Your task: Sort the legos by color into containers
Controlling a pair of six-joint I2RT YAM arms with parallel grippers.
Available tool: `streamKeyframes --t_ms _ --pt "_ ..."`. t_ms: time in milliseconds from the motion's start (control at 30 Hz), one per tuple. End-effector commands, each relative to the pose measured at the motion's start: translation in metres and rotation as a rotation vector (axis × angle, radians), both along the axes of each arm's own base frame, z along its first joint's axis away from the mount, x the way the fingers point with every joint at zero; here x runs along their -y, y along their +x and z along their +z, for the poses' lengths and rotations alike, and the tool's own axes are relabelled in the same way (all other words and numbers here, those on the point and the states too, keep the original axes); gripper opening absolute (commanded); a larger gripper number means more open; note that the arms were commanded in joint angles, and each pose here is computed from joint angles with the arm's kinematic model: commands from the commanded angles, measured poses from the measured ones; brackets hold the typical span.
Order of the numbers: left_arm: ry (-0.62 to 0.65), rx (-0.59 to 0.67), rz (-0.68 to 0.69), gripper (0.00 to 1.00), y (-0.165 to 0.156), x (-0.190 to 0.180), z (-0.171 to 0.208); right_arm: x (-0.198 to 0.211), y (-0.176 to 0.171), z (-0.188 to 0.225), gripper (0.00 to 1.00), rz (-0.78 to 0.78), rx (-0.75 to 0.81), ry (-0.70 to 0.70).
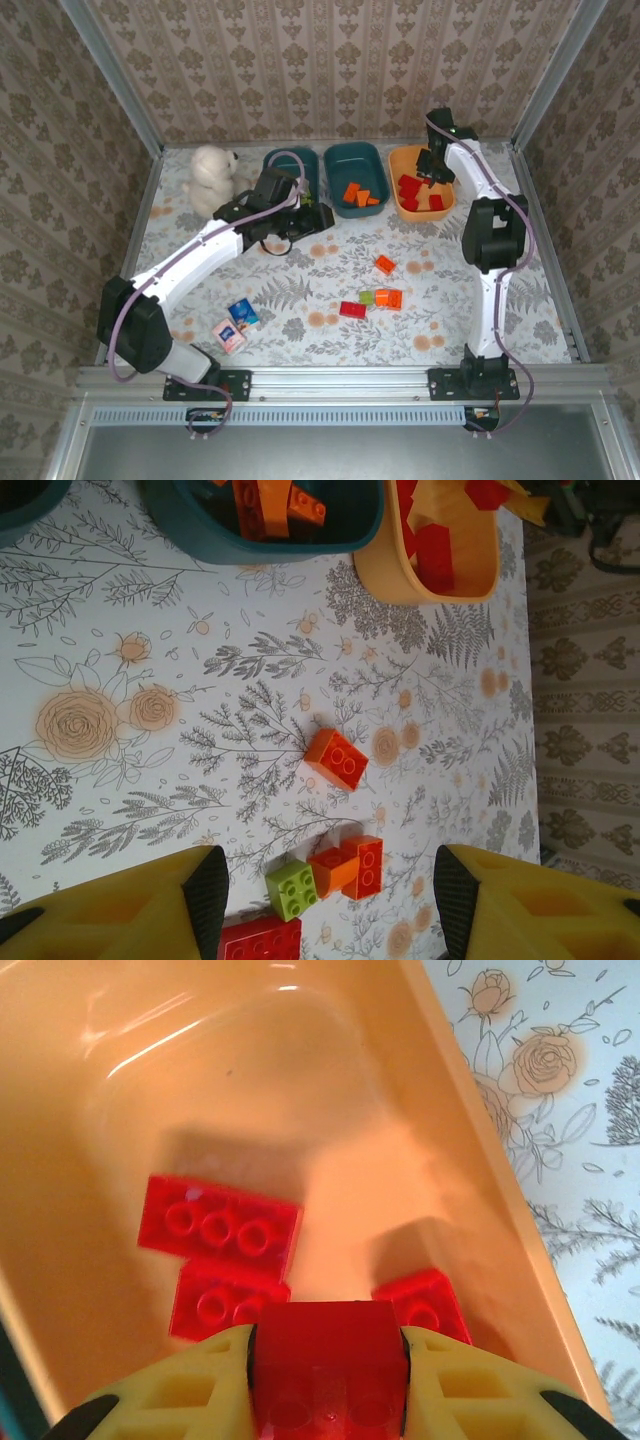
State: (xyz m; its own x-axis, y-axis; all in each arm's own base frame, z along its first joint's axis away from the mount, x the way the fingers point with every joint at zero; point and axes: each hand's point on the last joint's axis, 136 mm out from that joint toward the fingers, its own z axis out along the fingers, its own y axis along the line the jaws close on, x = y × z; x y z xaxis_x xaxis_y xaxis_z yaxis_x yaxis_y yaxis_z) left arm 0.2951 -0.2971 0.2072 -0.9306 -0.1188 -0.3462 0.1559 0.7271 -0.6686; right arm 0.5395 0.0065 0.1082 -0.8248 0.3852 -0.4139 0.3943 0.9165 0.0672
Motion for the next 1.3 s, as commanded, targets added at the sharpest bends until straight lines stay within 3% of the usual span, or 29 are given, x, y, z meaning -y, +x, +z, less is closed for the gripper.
streamKeyframes --t_ms 0,300,600,900,1067,1267 --pt "-0.009 0.013 -0.028 0.59 -0.001 0.005 0.006 0.007 0.001 -0.012 0.29 -0.069 -0.042 -0.010" --pt "-0.002 0.008 -0.015 0.59 0.000 0.002 0.006 0.011 0.016 -0.038 0.31 -0.074 -0.073 0.024" --pt "-0.001 0.007 -0.005 0.59 0.001 -0.001 0.008 0.017 0.008 -0.042 0.32 -0.093 -0.099 -0.006" --pt "-0.005 0.009 -0.004 0.59 0.000 -0.001 0.009 0.010 0.005 -0.047 0.48 -0.071 -0.127 0.021" --pt "0.000 0.020 -0.006 0.59 -0.001 -0.004 0.011 -0.002 0.014 -0.010 0.61 -0.024 -0.038 0.016" --pt "0.023 0.025 -0.037 0.60 -0.003 -0.003 0.006 -0.019 0.017 0.082 0.63 0.017 0.145 0.030"
